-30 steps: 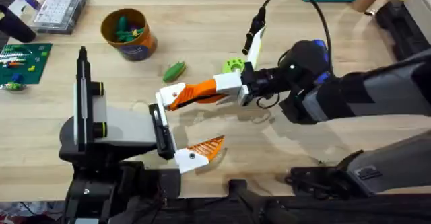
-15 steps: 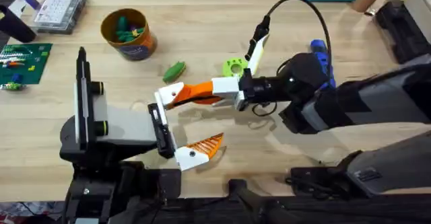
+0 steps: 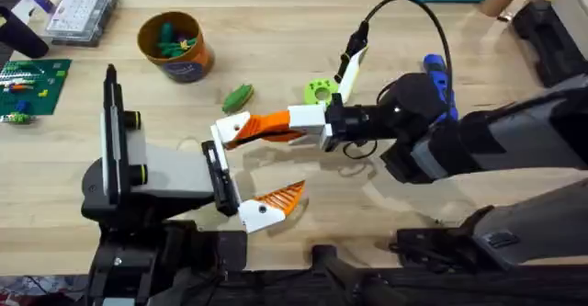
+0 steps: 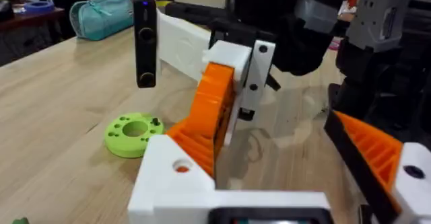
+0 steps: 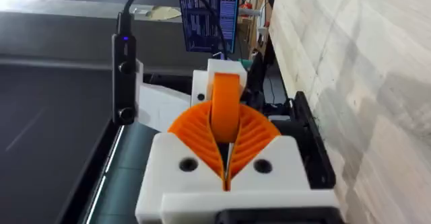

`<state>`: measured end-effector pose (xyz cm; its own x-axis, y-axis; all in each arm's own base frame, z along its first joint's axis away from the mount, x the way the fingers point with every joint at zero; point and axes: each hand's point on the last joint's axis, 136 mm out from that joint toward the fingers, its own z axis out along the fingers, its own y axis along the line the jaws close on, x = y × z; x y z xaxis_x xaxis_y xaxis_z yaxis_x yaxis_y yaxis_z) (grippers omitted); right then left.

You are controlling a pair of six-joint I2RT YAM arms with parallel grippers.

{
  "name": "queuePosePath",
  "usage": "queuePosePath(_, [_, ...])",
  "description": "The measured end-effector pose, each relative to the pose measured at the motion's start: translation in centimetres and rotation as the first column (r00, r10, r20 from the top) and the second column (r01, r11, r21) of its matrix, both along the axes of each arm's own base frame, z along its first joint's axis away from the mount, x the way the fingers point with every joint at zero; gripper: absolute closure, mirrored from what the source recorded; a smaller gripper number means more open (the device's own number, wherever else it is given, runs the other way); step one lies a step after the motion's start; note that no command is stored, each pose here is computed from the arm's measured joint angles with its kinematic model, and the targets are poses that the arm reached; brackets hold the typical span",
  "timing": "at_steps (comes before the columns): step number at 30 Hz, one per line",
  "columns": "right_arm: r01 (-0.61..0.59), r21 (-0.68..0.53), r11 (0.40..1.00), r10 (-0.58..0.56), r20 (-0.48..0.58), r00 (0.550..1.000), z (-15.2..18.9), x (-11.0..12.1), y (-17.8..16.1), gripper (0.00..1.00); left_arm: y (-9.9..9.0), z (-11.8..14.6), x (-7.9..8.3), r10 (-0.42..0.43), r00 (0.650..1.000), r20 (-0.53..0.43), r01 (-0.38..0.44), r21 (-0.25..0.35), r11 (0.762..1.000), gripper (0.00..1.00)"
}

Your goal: Pick up the gripper from the table and insert it into the empty holder that is missing its gripper. Then pick up a screw, insert it into the mounting hole, and use the screwdriver to tighten it. Finally, clean up the table by picking up the vegetable and placing it into the bucket.

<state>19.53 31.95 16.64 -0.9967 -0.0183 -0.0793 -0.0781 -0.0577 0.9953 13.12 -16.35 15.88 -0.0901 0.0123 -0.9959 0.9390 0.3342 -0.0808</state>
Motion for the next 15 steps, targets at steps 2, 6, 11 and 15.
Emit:
queuePosePath(2, [0.002,0.0,1.0,-0.002,0.0,1.0,0.01,0.01,0.04,0.99,0.01,0.0,0.02,0.001,1.0,0.0,-0.001,0.0,1.0,0.014])
queuePosePath(6, [0.009,0.001,1.0,-0.009,-0.002,1.0,-0.01,0.04,0.14,0.99,0.05,0.0,0.1,0.006,1.0,0.0,-0.006,0.0,1.0,0.014])
queuePosePath(11, [0.01,0.001,1.0,-0.01,-0.002,1.0,0.0,0.04,0.17,0.99,0.07,0.0,0.12,0.007,1.0,0.001,-0.007,0.0,1.0,0.015])
queuePosePath(15, [0.012,0.001,1.0,-0.012,-0.002,1.0,0.0,0.06,0.18,0.99,0.07,0.0,0.12,0.007,1.0,0.001,-0.007,0.0,1.0,0.014])
